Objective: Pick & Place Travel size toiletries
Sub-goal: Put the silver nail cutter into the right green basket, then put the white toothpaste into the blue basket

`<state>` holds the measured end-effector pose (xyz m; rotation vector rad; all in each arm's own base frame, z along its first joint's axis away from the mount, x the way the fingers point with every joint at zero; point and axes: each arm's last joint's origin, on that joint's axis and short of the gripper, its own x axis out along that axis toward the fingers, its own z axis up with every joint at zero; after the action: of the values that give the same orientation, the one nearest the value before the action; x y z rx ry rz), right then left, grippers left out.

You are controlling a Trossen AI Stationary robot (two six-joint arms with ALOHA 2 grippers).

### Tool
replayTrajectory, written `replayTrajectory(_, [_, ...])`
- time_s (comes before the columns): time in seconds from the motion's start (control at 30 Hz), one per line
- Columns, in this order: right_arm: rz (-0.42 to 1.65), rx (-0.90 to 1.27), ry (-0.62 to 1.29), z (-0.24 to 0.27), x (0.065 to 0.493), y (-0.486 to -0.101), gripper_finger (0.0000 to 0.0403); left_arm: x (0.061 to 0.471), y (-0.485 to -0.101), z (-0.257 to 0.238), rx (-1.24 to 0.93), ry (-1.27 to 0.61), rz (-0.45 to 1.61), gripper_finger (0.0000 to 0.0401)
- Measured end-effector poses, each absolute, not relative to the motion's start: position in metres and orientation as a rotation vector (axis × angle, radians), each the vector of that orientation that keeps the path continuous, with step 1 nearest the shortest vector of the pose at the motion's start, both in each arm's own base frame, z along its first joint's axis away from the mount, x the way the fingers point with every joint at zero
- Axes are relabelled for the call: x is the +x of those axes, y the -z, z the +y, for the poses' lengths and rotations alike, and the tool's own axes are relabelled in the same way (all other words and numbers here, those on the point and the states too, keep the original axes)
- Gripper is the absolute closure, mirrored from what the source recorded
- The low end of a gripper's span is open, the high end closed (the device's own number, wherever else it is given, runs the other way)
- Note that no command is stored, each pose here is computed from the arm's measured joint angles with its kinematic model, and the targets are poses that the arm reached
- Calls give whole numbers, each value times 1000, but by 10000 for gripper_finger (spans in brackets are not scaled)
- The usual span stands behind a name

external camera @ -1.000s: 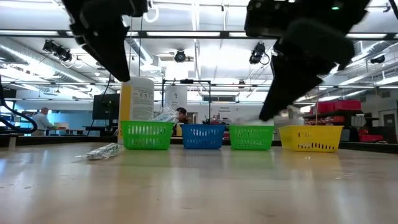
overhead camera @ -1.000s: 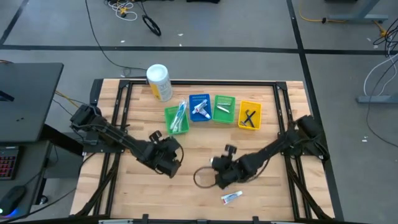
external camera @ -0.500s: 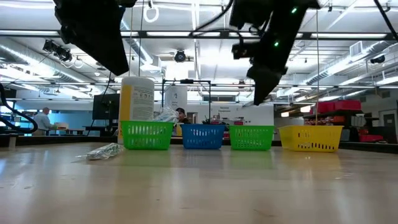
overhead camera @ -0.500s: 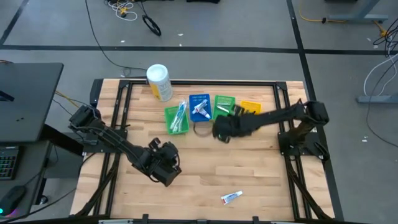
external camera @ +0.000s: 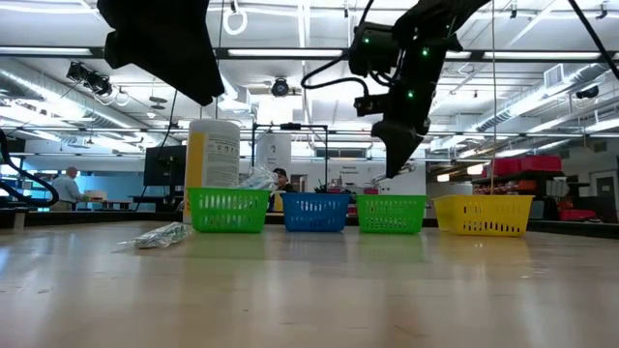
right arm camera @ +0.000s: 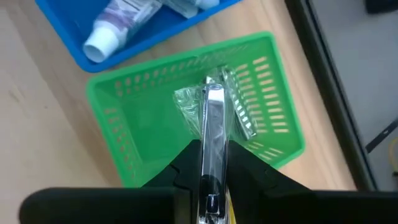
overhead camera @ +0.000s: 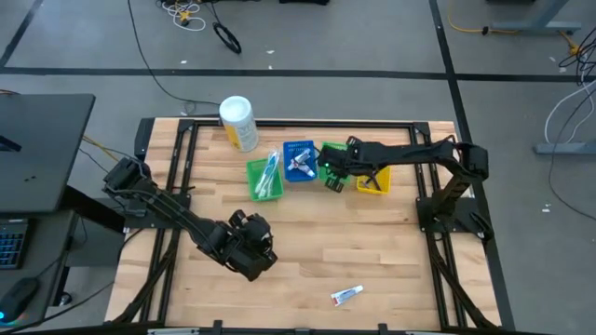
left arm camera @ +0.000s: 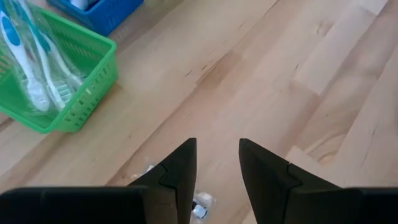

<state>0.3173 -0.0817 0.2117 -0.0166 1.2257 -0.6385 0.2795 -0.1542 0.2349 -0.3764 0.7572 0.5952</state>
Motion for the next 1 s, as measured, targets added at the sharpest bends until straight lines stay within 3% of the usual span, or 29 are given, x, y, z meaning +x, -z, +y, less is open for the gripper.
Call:
replayTrajectory(0.27, [1213, 24, 599, -100, 311, -197, 339, 282, -236, -155, -394, -591, 721, 273])
replayTrajectory(0.63, [1152, 8, 382, -98, 312, -178, 335, 285, -237, -155, -408, -596, 691, 273])
replayTrajectory(1.0, [1175, -19, 457, -103, 309, -176, 235, 286, -238, -155, -434, -597, 678, 273])
